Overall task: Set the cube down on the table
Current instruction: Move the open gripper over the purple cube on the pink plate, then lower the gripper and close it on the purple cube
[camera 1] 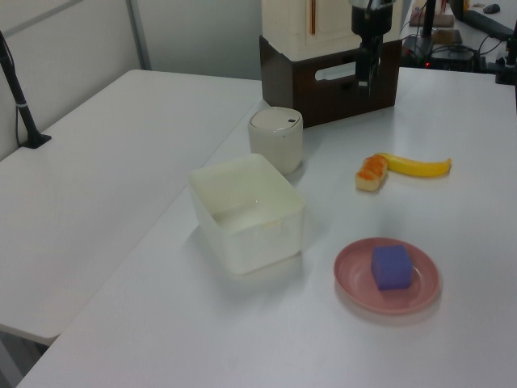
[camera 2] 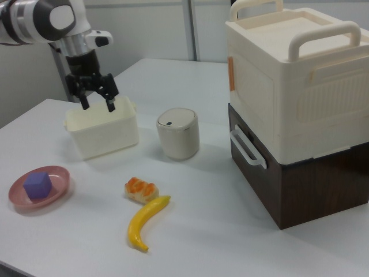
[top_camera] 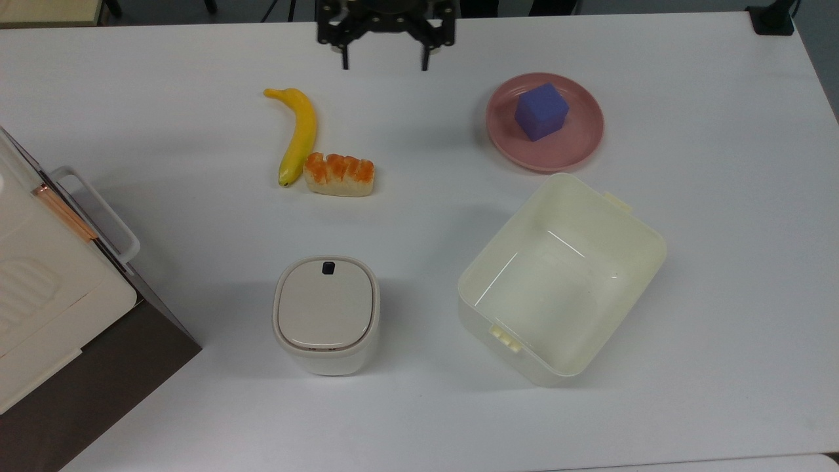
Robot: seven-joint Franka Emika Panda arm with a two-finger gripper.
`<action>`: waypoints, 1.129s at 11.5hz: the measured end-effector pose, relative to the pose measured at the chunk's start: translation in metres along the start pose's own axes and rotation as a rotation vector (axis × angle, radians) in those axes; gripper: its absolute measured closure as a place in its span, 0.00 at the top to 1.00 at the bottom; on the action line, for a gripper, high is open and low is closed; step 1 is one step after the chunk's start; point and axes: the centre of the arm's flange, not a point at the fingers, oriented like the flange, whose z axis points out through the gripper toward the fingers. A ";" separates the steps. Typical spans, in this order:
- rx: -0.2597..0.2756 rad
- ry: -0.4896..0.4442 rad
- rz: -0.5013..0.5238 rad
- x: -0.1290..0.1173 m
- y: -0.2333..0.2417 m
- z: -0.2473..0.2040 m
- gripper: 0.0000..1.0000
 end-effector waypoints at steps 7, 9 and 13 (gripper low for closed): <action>0.061 -0.037 -0.202 -0.022 -0.127 0.011 1.00; 0.077 -0.088 -0.276 -0.040 -0.173 0.031 1.00; 0.062 -0.179 -0.371 -0.066 -0.234 0.105 1.00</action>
